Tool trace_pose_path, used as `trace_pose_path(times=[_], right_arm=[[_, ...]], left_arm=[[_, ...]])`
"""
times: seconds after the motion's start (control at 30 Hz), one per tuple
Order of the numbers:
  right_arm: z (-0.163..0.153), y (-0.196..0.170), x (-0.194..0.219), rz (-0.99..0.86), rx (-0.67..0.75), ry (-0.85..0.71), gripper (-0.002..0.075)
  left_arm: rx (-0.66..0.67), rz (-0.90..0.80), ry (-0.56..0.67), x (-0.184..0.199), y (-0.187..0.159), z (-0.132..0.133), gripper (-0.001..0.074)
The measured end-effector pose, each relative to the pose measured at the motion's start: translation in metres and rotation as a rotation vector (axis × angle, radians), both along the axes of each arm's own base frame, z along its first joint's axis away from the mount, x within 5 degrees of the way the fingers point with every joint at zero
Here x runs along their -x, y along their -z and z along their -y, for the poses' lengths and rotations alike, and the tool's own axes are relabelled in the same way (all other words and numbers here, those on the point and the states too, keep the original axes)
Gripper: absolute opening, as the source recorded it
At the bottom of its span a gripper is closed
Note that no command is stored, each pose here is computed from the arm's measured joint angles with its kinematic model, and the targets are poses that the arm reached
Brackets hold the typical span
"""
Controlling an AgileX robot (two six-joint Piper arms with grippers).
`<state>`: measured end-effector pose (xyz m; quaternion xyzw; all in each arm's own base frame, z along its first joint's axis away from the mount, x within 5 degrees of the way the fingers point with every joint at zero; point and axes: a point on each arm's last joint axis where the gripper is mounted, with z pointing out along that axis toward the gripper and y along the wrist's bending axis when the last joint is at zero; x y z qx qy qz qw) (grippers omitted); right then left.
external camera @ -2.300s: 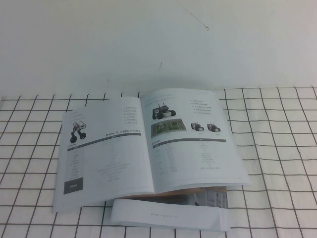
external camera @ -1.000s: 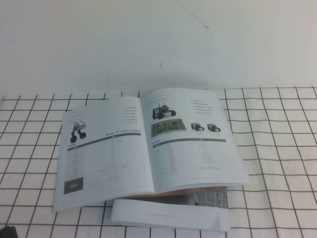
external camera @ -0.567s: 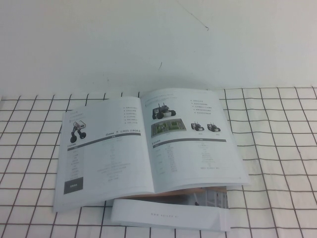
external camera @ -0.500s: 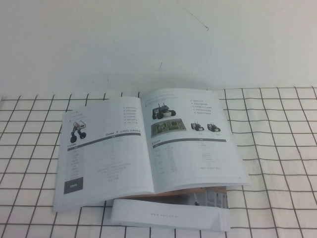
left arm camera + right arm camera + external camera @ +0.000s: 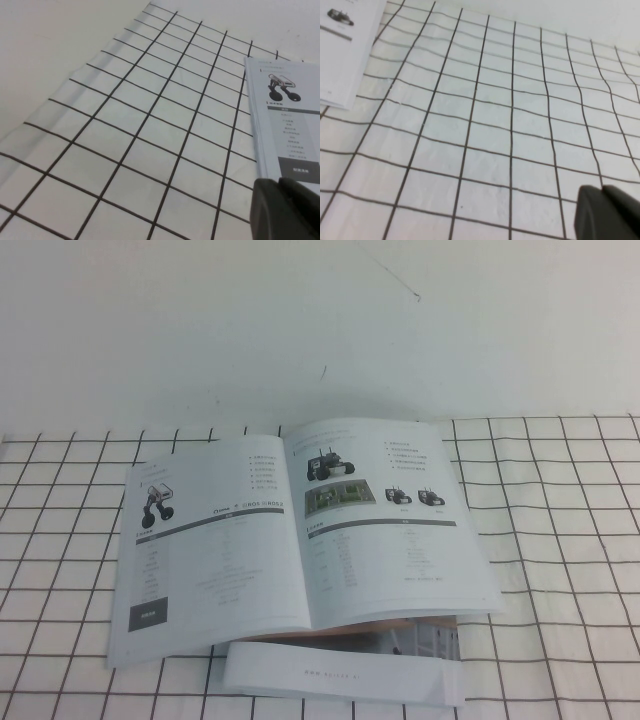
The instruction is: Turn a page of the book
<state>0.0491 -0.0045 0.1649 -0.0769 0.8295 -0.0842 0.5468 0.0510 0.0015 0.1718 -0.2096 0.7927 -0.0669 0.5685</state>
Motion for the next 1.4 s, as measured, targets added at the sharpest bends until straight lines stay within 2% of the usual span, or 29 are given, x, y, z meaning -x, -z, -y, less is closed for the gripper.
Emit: trace_pose_path(times=[0.2, 0.47, 0.63, 1.4], right_arm=[[0.000, 0.000, -0.001, 0.021, 0.001, -0.001, 0.0001], [0.000, 0.000, -0.001, 0.026, 0.001, -0.004, 0.0001], [0.000, 0.000, -0.001, 0.026, 0.001, -0.004, 0.0001], [0.000, 0.000, -0.001, 0.026, 0.001, -0.004, 0.0001]], left_arm=[[-0.001, 0.002, 0.010, 0.000, 0.000, 0.000, -0.0003], [0.000, 0.002, 0.196, 0.001, 0.000, 0.010, -0.0003], [0.000, 0.002, 0.259, 0.001, 0.000, 0.013, -0.0003], [-0.001, 0.005, 0.269, 0.001, 0.000, 0.014, -0.0003]])
